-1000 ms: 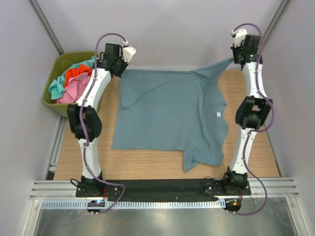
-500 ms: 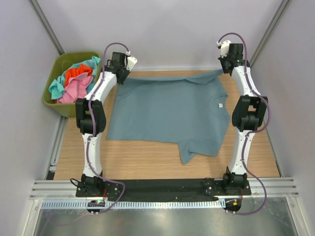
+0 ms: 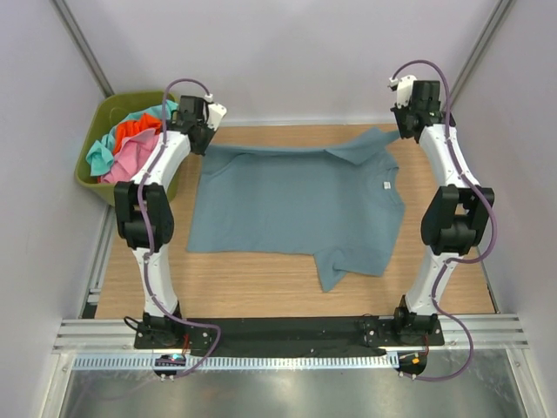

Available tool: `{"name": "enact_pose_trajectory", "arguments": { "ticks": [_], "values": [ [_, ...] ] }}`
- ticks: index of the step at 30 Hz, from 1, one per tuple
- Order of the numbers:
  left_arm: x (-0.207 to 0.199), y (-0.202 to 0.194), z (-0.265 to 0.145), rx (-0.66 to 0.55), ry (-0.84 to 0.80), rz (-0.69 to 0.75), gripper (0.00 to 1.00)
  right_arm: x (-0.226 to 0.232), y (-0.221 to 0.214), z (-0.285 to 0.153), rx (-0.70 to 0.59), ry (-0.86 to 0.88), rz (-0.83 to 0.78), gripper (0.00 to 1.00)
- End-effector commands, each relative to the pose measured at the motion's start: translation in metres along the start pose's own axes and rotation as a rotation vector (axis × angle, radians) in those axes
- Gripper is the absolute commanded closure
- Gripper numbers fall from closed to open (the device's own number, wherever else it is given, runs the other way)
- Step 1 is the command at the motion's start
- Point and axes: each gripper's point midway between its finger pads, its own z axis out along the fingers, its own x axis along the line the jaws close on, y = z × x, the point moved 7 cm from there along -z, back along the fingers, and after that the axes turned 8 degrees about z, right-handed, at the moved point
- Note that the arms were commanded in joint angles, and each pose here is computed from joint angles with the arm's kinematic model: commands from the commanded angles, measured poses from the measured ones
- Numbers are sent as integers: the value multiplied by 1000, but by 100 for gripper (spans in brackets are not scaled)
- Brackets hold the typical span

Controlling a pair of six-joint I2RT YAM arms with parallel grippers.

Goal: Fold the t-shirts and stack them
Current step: Fold the tshirt

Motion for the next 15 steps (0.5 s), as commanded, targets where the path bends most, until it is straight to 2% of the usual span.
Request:
{"name": "enact_pose_trajectory", "arguments": {
  "ticks": [1, 15],
  "values": [
    [11, 8, -33, -70, 28, -7, 100, 3, -2, -28, -15, 18, 31, 99],
    [-16, -22, -27, 5, -52, -27, 100, 17, -40, -35, 75, 76, 32, 99]
  ]
}}
